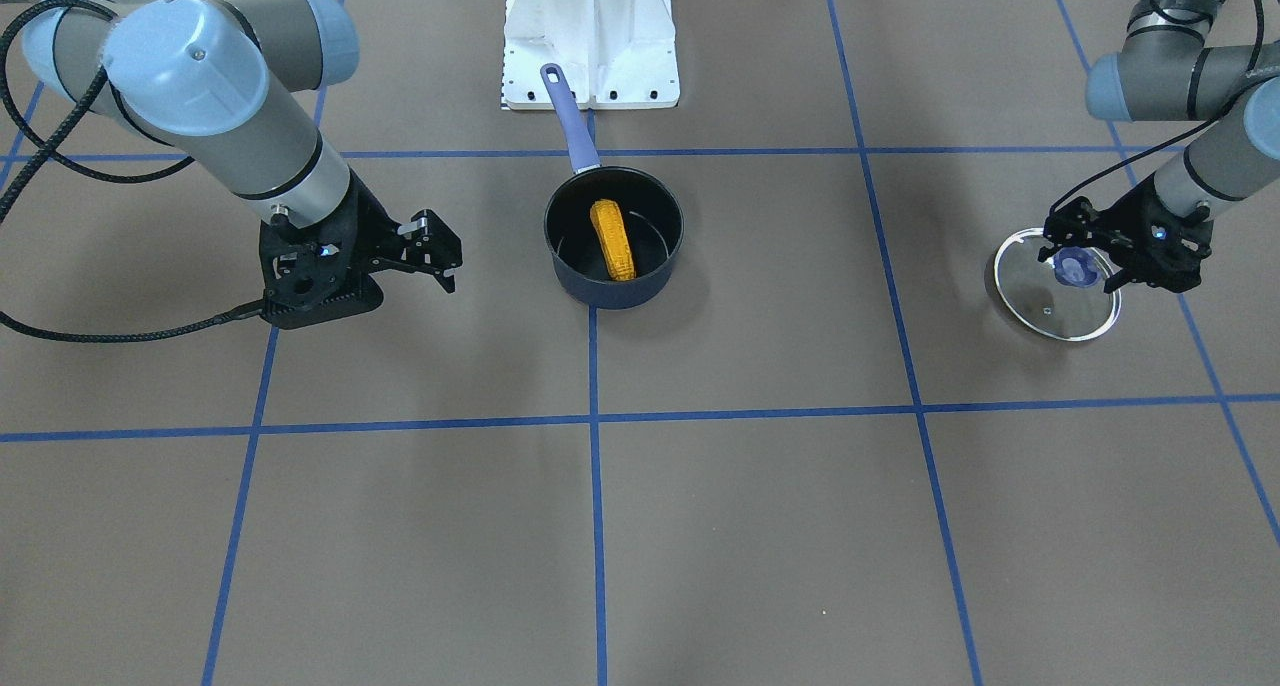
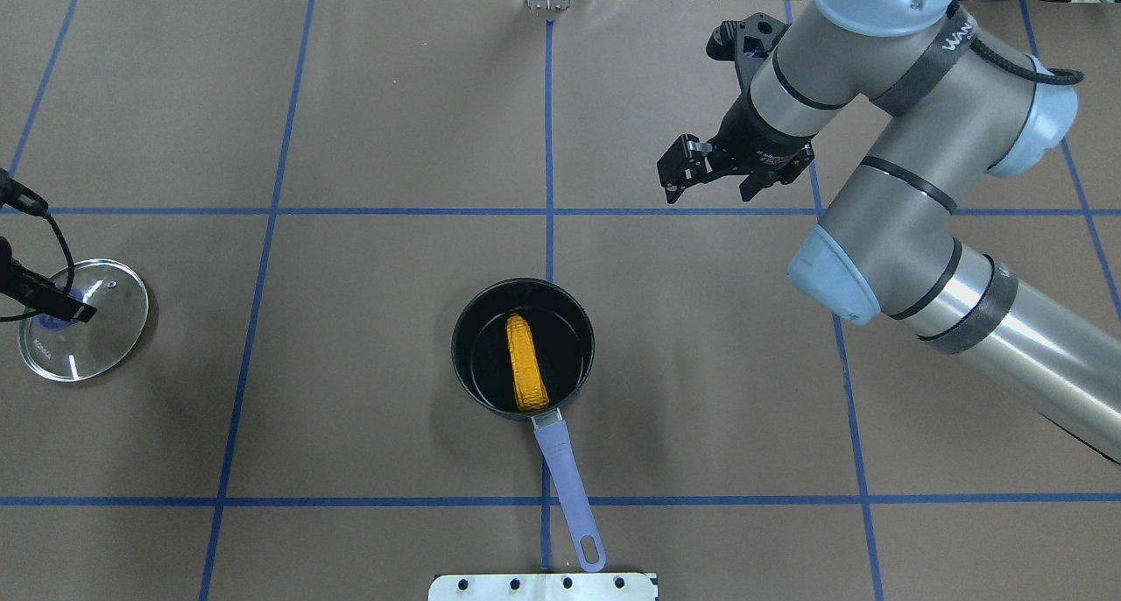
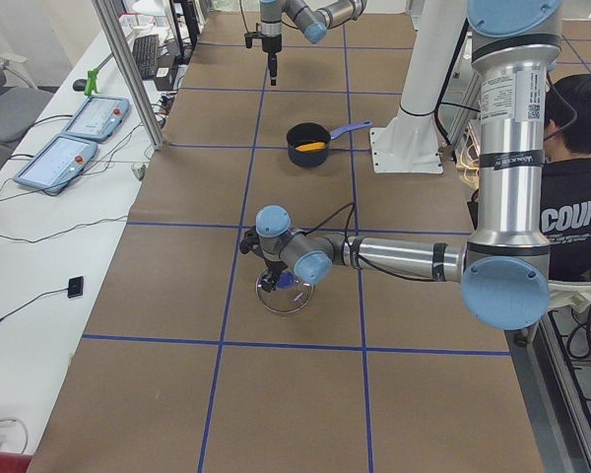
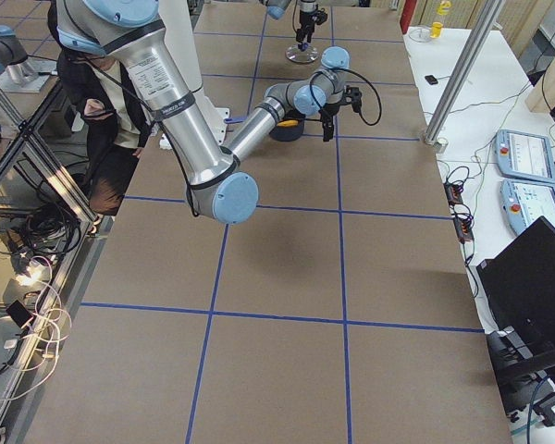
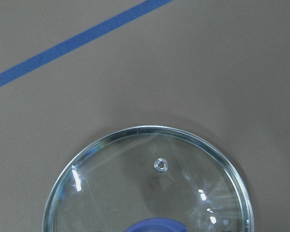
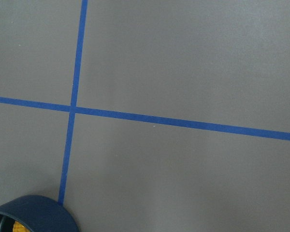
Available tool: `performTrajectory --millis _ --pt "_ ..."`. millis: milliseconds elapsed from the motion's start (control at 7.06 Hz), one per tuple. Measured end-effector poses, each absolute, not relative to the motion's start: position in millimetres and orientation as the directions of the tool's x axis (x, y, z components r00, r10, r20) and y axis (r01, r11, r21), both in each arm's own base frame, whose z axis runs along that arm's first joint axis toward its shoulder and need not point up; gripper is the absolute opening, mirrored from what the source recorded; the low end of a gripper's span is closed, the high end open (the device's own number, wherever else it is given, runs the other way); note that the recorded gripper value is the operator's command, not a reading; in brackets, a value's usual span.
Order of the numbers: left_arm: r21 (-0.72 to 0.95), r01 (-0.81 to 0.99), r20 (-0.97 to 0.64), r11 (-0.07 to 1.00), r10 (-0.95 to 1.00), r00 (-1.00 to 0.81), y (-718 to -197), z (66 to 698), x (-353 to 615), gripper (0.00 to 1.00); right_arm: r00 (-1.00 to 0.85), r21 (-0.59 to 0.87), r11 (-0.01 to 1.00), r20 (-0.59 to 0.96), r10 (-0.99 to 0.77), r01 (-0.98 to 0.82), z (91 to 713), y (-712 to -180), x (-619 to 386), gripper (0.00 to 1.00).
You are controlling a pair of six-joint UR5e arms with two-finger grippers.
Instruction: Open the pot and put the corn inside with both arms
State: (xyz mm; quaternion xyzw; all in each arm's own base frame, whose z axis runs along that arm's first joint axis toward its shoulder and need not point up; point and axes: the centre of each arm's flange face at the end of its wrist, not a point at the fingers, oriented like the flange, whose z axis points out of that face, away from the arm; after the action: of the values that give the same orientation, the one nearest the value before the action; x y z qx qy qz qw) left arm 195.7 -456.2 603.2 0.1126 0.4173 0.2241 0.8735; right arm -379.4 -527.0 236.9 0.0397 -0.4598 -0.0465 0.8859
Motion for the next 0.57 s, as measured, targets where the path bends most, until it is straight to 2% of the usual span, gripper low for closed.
performTrajectory --millis 567 --pt "0.421 -0.232 -0.69 0.877 0.476 0.546 -476 601 131 0.99 0.602 0.156 0.985 0.781 -0.165 0.067 282 -546 -336 1.0"
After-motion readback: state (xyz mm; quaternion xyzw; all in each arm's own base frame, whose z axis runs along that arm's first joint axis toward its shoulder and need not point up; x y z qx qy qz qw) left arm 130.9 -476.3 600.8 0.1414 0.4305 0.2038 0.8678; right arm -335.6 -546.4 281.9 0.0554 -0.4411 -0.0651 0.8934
